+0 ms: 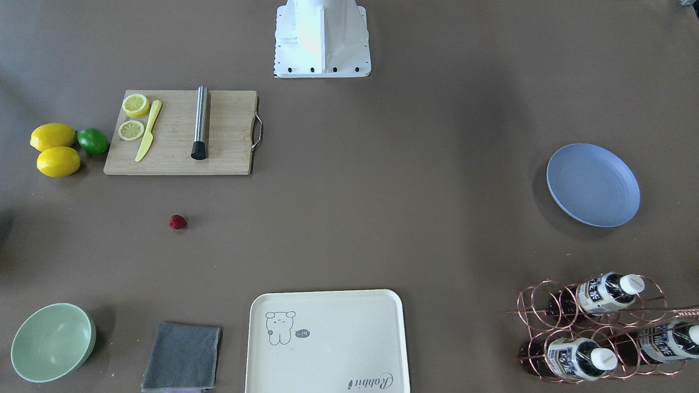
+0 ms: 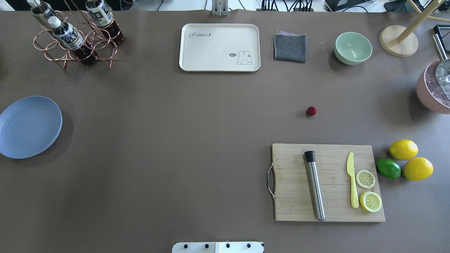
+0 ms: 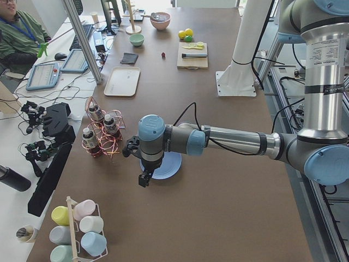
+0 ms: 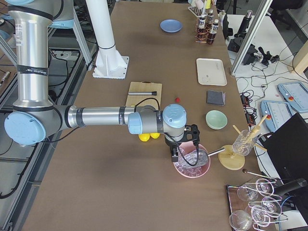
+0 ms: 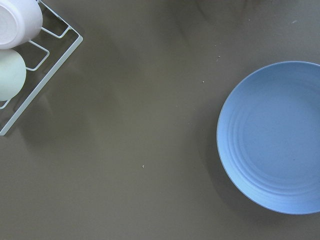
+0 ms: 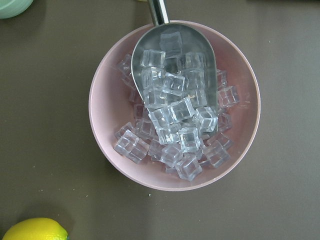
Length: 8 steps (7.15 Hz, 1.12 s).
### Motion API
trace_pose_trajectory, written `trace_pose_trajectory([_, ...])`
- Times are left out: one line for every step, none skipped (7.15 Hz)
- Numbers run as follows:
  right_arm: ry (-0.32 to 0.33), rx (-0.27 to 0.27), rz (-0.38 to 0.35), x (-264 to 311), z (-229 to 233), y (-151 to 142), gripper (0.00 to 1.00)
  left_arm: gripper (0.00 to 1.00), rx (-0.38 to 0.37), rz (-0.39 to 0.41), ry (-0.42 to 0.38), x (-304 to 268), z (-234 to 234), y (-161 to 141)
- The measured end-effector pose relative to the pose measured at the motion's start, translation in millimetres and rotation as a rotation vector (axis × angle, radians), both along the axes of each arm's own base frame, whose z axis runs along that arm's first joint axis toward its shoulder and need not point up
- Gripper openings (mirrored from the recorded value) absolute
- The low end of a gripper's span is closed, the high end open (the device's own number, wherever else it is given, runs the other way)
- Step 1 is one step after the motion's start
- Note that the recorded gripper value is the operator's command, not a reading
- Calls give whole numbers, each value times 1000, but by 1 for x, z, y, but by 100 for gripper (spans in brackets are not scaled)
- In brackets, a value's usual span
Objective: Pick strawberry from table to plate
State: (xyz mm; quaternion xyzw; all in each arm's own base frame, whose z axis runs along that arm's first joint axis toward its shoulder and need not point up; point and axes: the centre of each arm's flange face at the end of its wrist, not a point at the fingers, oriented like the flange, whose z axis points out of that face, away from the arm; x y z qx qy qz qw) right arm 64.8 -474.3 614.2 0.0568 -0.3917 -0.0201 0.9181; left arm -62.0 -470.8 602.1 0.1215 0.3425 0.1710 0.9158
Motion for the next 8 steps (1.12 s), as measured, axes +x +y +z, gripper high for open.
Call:
trace_pose_trajectory([0, 3, 0, 0, -2, -2, 100, 98, -3, -1, 0, 0, 0, 0])
trace_pose_trajectory([0, 5, 1, 0, -5, -6, 100, 98, -7, -3, 0, 0, 2, 1])
trace_pose_trajectory([-1, 3, 8, 0, -8, -11, 100, 98, -14, -6, 0, -1, 4, 3])
trace_pose_trajectory([-3, 0, 18, 0, -12, -14, 100, 98, -20, -7, 0, -2, 7, 6])
trace_pose_trajectory([-4, -1, 22, 0, -14, -15, 100, 98, -26, -9, 0, -3, 10, 7])
trace_pose_trajectory([-5, -2, 23, -1, -15, -15, 100, 98, -29, -10, -2, -3, 11, 7])
trace_pose_trajectory([-5, -3, 23, -1, -15, -15, 100, 98, -29, -12, -2, -3, 11, 8])
trace_pose_trajectory([-5, -5, 24, -1, -14, -15, 100, 98, -28, -13, -2, -4, 10, 7])
